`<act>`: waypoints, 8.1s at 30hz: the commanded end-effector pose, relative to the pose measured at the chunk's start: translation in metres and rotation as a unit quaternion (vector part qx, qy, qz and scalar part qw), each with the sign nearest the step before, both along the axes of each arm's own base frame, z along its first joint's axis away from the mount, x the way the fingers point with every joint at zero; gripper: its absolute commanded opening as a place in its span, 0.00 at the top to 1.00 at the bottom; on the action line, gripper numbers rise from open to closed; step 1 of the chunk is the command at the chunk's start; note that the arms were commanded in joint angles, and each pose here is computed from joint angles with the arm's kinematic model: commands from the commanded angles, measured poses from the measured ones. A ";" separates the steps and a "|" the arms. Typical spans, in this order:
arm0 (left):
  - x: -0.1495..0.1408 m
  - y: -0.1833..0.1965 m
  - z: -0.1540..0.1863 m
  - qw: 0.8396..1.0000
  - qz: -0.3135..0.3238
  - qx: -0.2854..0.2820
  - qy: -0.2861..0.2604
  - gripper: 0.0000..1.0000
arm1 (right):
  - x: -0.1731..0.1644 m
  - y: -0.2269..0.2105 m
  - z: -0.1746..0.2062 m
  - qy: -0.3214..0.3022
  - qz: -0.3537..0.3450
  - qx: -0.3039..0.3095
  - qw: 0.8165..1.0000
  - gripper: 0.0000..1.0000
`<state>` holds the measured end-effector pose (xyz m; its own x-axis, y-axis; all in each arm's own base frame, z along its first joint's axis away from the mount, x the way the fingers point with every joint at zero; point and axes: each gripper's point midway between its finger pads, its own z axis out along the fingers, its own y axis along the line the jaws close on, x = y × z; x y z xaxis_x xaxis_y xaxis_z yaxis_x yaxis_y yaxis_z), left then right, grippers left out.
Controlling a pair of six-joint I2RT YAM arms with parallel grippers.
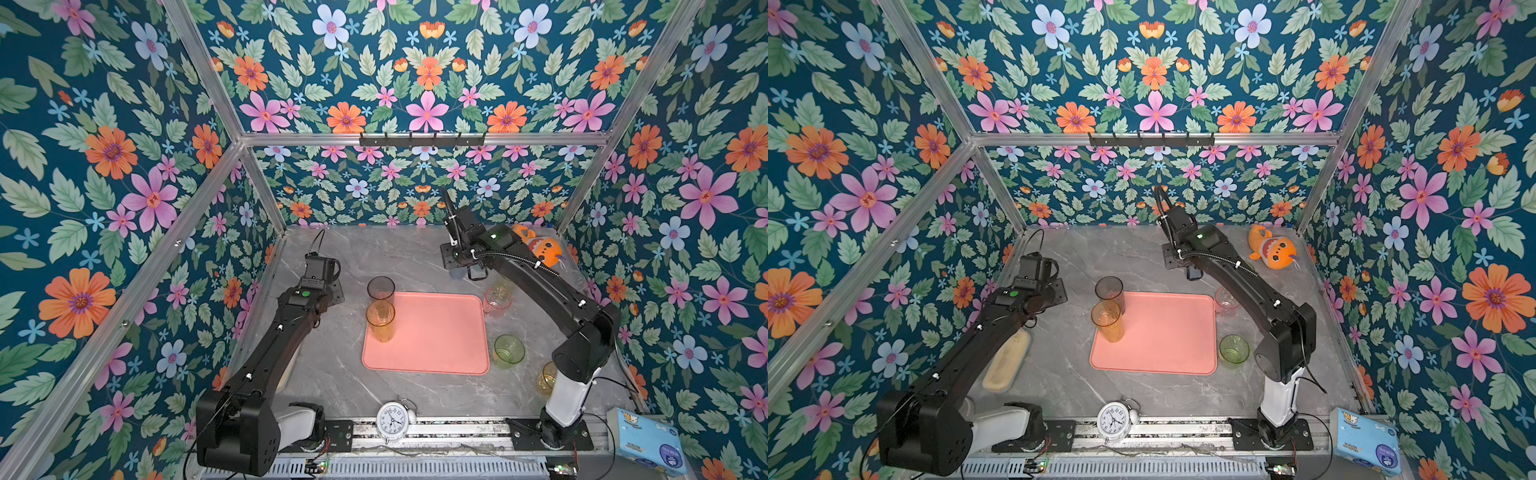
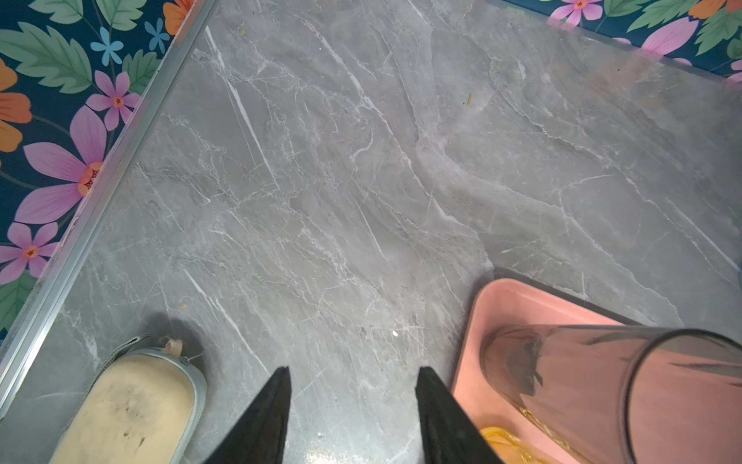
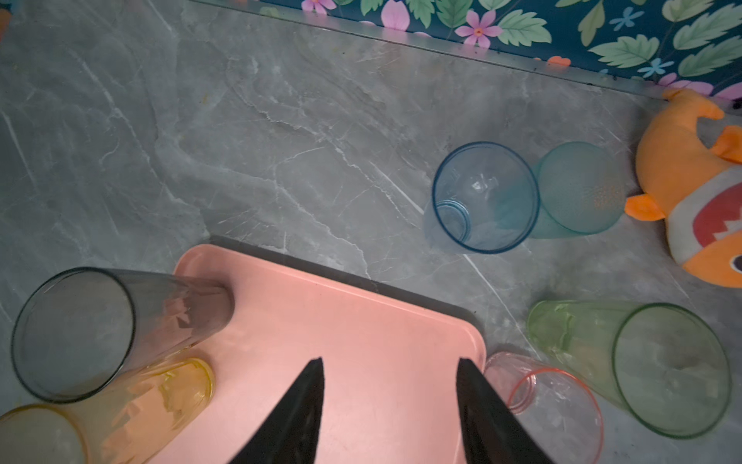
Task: Place the glasses into the tray
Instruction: Pick up the glass from the top-center of the table, then place the glass on the tray.
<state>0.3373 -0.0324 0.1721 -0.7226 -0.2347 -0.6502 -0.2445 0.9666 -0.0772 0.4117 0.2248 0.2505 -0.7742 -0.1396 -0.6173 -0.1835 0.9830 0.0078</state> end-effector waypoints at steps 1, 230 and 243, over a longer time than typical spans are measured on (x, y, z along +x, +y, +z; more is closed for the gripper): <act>0.002 0.000 0.002 1.000 -0.001 -0.001 -0.006 0.46 | 0.012 -0.012 0.002 -0.009 -0.020 0.021 1.000 0.45; 0.014 0.030 -0.013 0.998 0.037 -0.047 -0.013 0.02 | -0.176 0.183 -0.100 0.143 0.233 -0.008 0.962 1.00; 0.014 0.029 -0.013 0.998 0.036 -0.048 -0.013 0.03 | -0.176 0.185 -0.103 0.148 0.233 -0.012 0.961 1.00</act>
<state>0.3498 -0.0038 0.1554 -0.6939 -0.3517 -0.6284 -0.3155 0.9329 -0.1737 0.2353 0.4092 0.1462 -0.7605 -0.5343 -0.3690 -0.6059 0.7883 0.1072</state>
